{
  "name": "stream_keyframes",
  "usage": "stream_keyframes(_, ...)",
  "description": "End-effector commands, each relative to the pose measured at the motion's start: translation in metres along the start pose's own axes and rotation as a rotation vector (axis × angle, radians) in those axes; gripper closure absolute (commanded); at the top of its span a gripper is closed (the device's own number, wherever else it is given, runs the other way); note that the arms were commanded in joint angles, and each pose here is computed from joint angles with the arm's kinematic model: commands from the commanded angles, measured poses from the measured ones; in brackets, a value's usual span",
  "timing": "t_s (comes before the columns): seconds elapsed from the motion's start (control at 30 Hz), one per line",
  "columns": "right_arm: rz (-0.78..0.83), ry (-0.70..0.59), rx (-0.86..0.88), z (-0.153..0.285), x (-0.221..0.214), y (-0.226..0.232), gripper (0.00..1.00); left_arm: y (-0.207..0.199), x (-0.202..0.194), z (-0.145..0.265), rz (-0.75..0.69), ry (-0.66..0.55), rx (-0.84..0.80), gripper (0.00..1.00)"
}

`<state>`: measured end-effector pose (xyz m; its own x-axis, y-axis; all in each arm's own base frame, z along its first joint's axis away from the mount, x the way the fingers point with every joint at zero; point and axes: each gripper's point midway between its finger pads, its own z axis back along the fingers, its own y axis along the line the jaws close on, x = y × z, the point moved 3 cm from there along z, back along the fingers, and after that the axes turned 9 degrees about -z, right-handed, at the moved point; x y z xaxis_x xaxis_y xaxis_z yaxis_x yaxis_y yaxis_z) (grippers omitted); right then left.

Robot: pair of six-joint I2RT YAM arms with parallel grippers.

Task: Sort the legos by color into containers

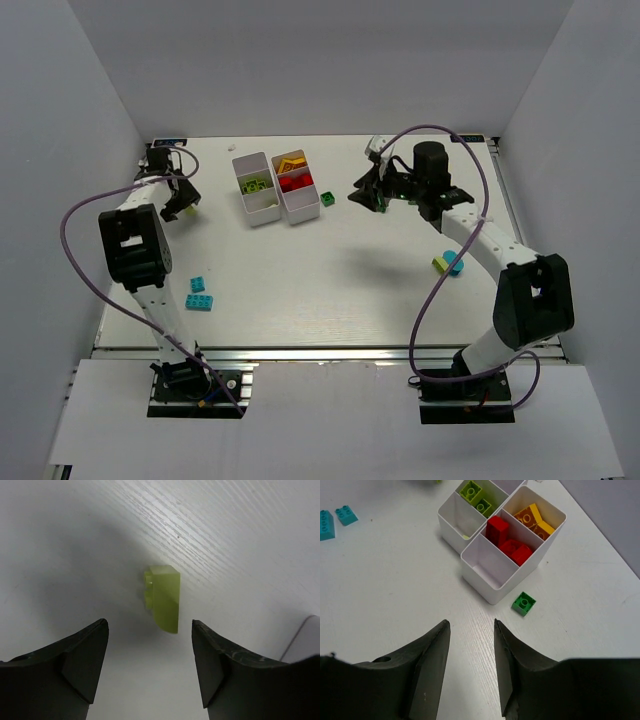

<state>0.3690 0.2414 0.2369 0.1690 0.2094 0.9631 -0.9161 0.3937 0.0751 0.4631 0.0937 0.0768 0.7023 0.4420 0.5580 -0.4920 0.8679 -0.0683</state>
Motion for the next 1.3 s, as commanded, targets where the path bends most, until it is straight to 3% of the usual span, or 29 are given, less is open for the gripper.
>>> stream_keyframes(0.0,0.012,-0.04,0.013,0.008,0.013,0.007,0.54,-0.003,0.025,-0.001,-0.002,-0.057,0.008,0.24)
stream_keyframes(0.2,0.006,-0.036,0.006,0.012,0.011,0.01,0.54,-0.005,0.023,-0.018,-0.01,-0.033,0.009,0.3)
stream_keyframes(0.43,0.011,-0.03,-0.003,0.017,0.012,0.012,0.54,-0.007,0.023,-0.023,-0.004,-0.044,0.004,0.51)
stream_keyframes(0.53,0.008,-0.022,-0.008,0.019,0.008,0.013,0.54,-0.007,0.021,-0.016,-0.017,-0.054,-0.015,0.66)
stream_keyframes(0.67,0.017,-0.021,-0.013,0.023,0.009,0.016,0.54,-0.013,0.023,0.019,-0.055,-0.116,-0.104,0.77)
stream_keyframes(0.73,0.026,-0.016,-0.017,0.025,0.007,0.017,0.54,-0.033,0.019,0.04,-0.129,-0.147,-0.229,0.8)
stream_keyframes(0.77,0.03,-0.017,-0.018,0.027,0.008,0.017,0.54,-0.036,-0.001,0.043,-0.165,-0.125,-0.26,0.8)
stream_keyframes(0.9,0.041,-0.008,-0.022,0.032,0.005,0.014,0.55,-0.078,-0.021,0.117,-0.388,-0.29,-0.472,0.8)
stream_keyframes(1.13,0.057,0.004,0.015,0.049,-0.003,0.011,0.75,-0.131,-0.066,0.2,-0.786,-0.497,-0.748,0.83)
stream_keyframes(1.27,0.059,0.001,0.05,0.053,-0.007,0.015,0.9,-0.143,-0.072,0.206,-0.953,-0.545,-0.763,0.83)
